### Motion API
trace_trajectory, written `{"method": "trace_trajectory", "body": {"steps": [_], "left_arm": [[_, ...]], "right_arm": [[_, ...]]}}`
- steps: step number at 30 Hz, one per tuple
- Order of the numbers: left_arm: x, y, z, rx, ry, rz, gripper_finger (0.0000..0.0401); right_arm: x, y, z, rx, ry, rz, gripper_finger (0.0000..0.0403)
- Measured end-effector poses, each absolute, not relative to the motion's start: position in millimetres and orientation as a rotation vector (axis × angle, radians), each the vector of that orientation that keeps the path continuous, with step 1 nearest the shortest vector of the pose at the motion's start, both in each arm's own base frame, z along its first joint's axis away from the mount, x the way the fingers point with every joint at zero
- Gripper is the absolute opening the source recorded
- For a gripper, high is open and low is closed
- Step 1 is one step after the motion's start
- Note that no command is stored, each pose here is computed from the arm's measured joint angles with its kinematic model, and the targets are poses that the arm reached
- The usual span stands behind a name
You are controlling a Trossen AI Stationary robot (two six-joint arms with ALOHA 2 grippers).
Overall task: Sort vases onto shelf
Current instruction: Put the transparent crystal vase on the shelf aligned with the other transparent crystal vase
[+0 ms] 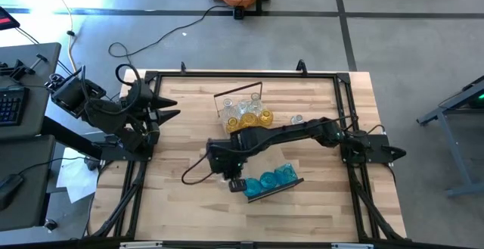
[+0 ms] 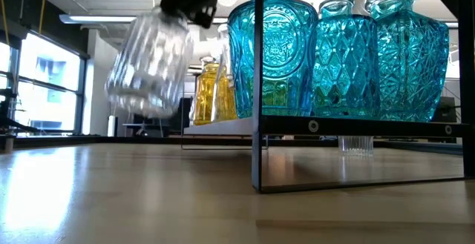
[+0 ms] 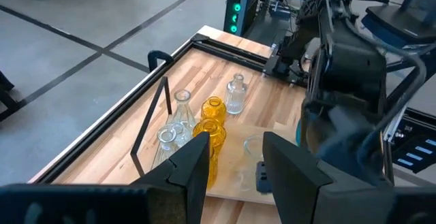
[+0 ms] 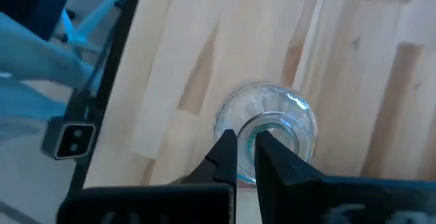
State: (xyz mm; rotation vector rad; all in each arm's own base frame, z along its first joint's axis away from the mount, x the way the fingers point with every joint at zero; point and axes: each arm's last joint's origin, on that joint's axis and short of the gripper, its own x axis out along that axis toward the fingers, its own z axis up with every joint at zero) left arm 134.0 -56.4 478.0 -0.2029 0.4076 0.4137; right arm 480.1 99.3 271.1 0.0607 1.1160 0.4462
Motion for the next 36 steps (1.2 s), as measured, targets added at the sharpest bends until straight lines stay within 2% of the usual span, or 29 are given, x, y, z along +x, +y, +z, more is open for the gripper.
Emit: {"method": "trace_trajectory", "body": {"steps": [14,29,33,36], "left_arm": [[134,-56,478,-0.202,0.407,0.416,0.0127],[134,-56,478,-0.200,0.408,0.416,0.0127],[134,-56,478,-0.199,0.409,0.416,0.0127],[134,-56,478,-0.199,0.409,0.416,0.0127]], "right_arm": [[454,86,340,0.089,0.949,0.426,0.0001],[386,64,423,0.147,0.862,0.378,0.0001],[365,59,435,0.170,0.906,0.348,0.0001],[349,55,436,0.135,0.994,0.254,0.0000]]}}
